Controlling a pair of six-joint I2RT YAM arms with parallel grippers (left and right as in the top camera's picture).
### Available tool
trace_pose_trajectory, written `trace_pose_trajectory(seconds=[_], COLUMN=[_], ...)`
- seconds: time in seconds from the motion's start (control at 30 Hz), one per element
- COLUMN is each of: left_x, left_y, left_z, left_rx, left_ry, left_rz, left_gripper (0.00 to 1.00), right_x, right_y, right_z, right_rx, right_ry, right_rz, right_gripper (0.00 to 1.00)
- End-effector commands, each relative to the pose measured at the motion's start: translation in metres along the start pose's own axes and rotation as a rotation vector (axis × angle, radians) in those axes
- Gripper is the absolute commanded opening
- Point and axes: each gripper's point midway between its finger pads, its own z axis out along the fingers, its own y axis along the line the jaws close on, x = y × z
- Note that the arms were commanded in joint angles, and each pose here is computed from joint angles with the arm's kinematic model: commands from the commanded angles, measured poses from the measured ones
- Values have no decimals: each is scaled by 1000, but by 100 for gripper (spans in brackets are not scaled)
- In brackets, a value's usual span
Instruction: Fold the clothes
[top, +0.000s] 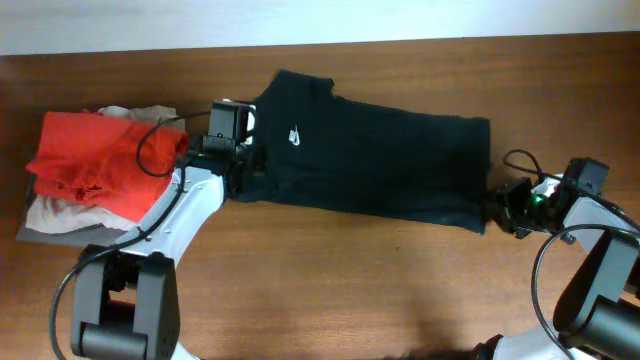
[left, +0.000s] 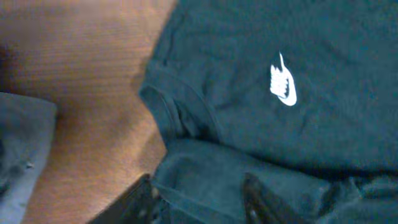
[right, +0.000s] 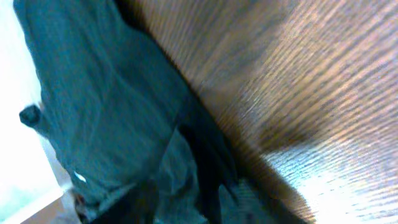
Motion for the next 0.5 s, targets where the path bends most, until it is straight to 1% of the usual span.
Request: trace_pose_trajectory(seconds=[0.0, 0.07, 0.2, 0.27, 0.4, 0.47], left_x=[-10, -11, -7, -2, 20, 32], left_y=[13, 14, 9, -1, -32, -39], left_z=[-1, -4, -16, -22, -32, -33], left_rx=[-68, -65, -24, 33, 197, 222], left_ry=[-19, 0, 78, 123, 227, 271], left_rz=[23, 21, 25, 25, 22, 28], left_gripper=[54, 55, 57, 59, 59, 59], right_x=[-5, -4, 2, 5, 24, 35], right_y=[19, 28, 36, 37, 40, 38], right_z=[-5, -9, -24, -32, -44, -45], right_rx=[-68, -104, -84, -62, -28, 8], right_ry=[6, 15, 19, 16, 51, 74], right_rz=[-103, -154, -211, -248, -307, -342], right_gripper=[53, 54, 55, 56, 56, 56])
